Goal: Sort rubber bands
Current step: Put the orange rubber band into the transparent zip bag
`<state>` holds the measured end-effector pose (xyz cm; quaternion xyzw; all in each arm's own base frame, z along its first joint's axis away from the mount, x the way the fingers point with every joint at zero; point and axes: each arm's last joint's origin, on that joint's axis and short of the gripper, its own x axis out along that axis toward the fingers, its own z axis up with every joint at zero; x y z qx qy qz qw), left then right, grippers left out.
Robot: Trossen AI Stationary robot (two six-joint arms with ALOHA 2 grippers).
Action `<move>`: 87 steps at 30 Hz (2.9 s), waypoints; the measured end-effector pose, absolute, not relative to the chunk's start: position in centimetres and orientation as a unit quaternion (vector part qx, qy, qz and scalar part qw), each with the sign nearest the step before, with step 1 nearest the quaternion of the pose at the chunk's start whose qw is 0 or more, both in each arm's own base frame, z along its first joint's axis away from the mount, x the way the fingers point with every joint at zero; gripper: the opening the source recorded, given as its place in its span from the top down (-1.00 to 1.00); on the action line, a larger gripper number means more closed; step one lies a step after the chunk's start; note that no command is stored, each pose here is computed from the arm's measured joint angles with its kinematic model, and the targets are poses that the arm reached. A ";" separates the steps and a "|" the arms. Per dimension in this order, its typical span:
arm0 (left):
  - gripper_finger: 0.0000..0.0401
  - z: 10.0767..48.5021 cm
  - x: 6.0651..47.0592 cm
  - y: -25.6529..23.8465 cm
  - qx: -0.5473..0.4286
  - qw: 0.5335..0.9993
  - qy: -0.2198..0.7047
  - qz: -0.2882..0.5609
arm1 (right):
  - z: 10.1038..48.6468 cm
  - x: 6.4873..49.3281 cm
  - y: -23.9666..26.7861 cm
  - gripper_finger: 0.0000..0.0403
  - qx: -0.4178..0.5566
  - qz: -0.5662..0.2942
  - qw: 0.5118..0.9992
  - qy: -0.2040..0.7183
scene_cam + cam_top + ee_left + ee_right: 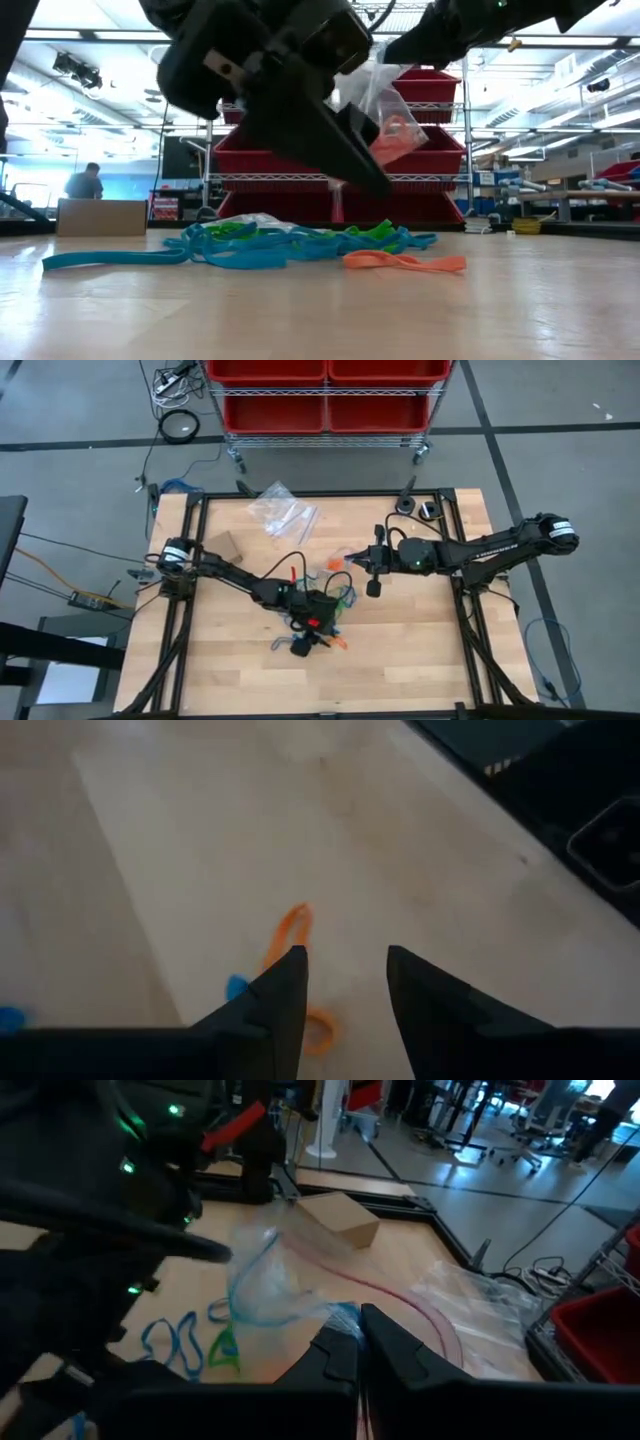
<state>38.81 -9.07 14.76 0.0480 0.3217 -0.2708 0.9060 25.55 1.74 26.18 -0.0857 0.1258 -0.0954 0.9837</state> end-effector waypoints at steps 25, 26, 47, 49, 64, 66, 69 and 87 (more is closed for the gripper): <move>0.94 10.8 39.2 -10.3 0.079 0.904 0.369 -0.203 | 26.0 25.4 2.4 1.00 -0.085 -0.082 0.984 0.134; 0.96 11.0 39.2 -10.3 0.083 0.901 0.371 -0.206 | 26.0 25.4 2.4 1.00 -0.085 -0.082 0.984 0.135; 1.00 29.6 35.3 -9.4 0.268 0.913 0.302 -0.063 | 25.7 25.5 2.6 1.00 -0.068 -0.080 0.985 0.140; 1.00 31.4 34.8 -8.5 0.287 0.914 0.285 -0.014 | 25.5 25.6 2.7 1.00 -0.066 -0.078 0.984 0.143; 1.00 33.1 34.4 -1.0 0.266 0.902 0.331 0.077 | 24.2 26.6 3.2 1.00 -0.061 -0.062 0.983 0.159; 1.00 32.7 34.7 -1.1 0.251 0.907 0.333 0.058 | 24.2 26.6 3.2 1.00 -0.065 -0.061 0.983 0.159; 1.00 31.6 35.2 -1.2 0.243 0.902 0.354 0.054 | 24.3 26.7 3.2 1.00 -0.067 -0.061 0.983 0.157; 0.98 29.6 35.8 -4.4 0.264 0.886 0.381 0.003 | 24.3 26.7 3.1 1.00 -0.070 -0.063 0.983 0.158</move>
